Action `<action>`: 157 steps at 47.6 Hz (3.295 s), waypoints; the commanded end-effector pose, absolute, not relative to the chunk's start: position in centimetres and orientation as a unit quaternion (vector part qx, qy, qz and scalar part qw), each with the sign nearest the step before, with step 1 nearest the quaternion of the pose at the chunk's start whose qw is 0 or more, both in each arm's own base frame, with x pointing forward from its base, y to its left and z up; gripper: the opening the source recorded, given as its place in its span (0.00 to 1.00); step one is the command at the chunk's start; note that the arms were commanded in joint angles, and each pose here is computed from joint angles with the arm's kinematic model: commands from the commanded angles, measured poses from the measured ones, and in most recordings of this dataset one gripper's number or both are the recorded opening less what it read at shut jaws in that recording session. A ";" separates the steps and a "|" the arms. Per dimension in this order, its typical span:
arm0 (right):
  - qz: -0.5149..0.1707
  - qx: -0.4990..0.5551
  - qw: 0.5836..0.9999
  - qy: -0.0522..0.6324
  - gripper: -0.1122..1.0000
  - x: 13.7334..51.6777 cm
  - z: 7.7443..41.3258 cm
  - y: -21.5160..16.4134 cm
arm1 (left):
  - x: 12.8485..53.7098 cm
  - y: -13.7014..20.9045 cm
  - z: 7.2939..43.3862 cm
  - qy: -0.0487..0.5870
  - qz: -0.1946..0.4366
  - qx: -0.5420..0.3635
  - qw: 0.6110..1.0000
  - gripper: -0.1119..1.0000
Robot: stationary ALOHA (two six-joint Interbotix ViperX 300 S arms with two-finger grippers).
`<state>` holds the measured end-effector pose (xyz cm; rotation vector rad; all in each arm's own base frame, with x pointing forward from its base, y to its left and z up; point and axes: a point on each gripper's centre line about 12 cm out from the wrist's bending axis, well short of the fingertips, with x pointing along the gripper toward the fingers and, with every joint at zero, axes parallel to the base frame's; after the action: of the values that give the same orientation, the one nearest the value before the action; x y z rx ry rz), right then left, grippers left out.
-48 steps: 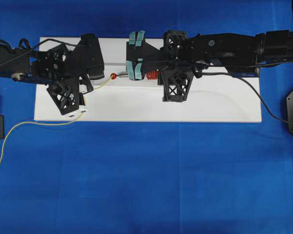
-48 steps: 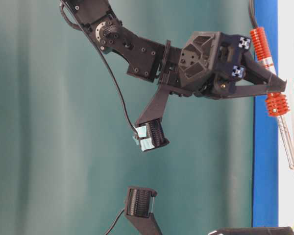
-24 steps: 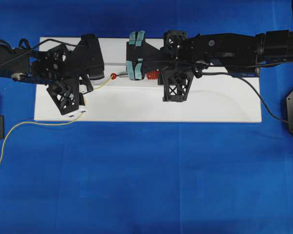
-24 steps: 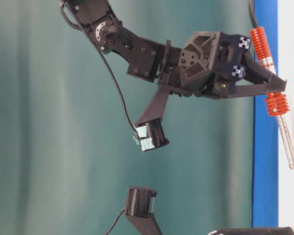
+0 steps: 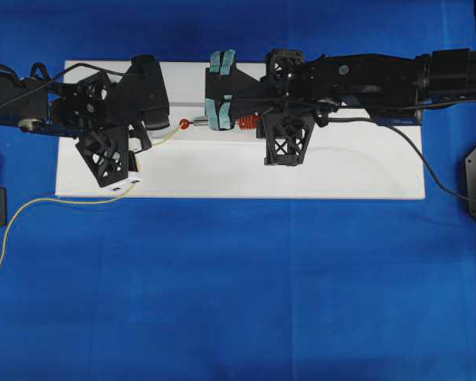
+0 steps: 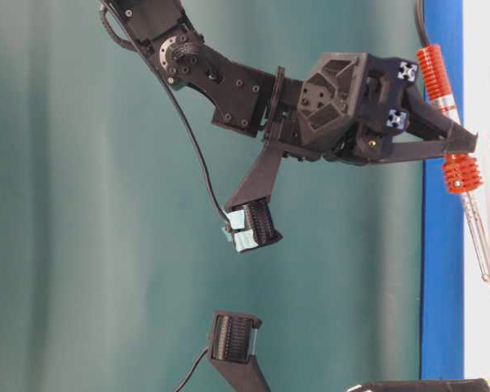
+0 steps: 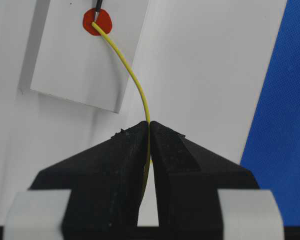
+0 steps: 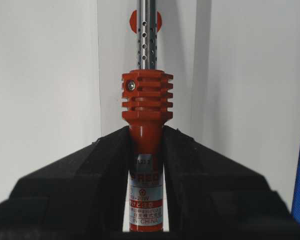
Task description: Touch the tip of the soldering iron to the tip of the solder at the mark.
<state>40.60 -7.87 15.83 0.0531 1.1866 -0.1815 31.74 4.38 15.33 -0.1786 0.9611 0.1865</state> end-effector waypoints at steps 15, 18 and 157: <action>-0.088 0.024 0.836 0.541 0.16 41.1 17.2 -8.0 | 32.2 4.4 16.2 0.447 0.089 -0.086 0.886 0.12; -0.088 0.024 0.836 0.541 0.16 41.1 17.2 -8.0 | 32.2 4.4 16.1 0.448 0.089 -0.086 0.885 0.12; -0.109 0.044 0.839 0.531 0.16 32.9 20.5 -6.7 | 37.3 3.9 18.9 0.437 0.073 -0.076 0.893 0.12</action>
<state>32.73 -6.70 19.74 0.1012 1.1545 -0.2323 36.18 3.70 18.23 -0.1608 0.9421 0.1536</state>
